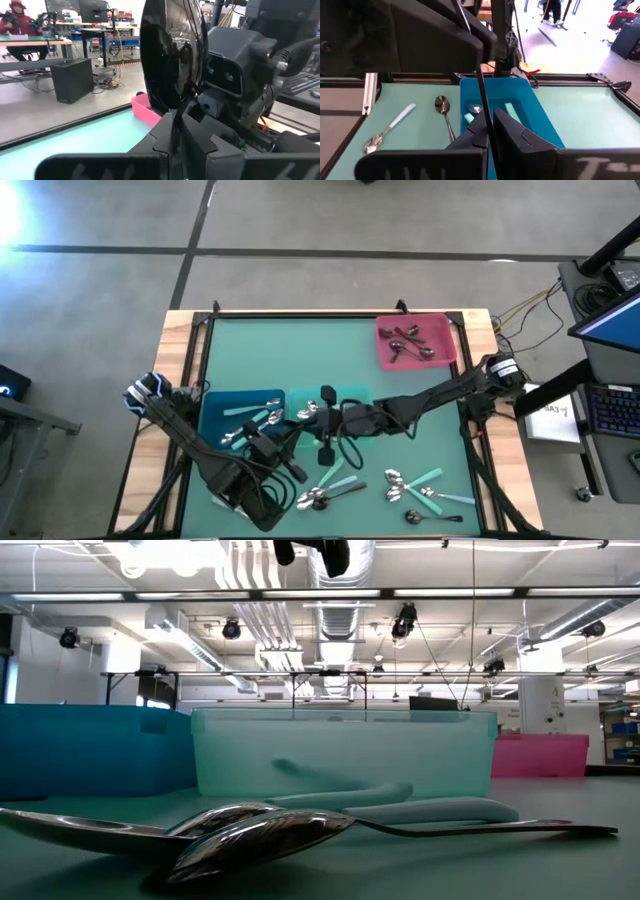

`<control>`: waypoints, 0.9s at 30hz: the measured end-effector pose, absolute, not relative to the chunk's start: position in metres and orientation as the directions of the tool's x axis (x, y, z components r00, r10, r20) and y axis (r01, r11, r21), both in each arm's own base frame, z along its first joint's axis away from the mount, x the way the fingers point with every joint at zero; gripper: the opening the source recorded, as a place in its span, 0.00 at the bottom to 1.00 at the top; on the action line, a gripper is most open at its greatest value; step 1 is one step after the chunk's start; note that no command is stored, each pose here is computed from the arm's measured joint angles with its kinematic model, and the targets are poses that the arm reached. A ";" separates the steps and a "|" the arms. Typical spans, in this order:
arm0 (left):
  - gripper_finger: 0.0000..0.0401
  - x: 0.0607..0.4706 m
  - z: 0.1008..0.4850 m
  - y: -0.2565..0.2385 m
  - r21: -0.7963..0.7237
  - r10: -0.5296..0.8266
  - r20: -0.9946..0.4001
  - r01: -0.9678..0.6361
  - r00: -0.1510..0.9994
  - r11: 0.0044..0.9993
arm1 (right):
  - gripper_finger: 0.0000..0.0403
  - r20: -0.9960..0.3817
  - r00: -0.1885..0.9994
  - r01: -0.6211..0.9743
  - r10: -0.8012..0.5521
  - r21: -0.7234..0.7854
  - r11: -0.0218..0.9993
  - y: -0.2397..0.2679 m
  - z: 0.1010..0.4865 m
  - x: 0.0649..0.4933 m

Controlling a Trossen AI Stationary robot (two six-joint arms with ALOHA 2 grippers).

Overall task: Sort silverware by color (type)
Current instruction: Put the black spoon into the pink bin

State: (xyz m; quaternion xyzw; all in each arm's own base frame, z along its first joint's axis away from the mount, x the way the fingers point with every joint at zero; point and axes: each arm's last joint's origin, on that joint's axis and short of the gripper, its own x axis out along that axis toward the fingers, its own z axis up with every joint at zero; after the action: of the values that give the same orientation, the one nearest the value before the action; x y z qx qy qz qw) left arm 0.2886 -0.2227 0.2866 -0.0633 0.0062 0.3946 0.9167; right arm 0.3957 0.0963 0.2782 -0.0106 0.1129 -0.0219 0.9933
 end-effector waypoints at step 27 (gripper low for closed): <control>0.14 0.281 0.290 -0.222 -0.037 0.705 -0.105 -0.711 0.702 0.702 | 0.02 -0.702 0.383 0.593 -0.600 -0.312 0.743 -0.073 0.313 0.259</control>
State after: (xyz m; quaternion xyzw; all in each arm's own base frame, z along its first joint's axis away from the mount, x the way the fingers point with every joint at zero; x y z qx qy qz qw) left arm 0.2814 -0.2221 0.2898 -0.0374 0.0411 0.3839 0.9217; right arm 0.2593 -0.0727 0.3128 -0.0044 0.4242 -0.3588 0.8315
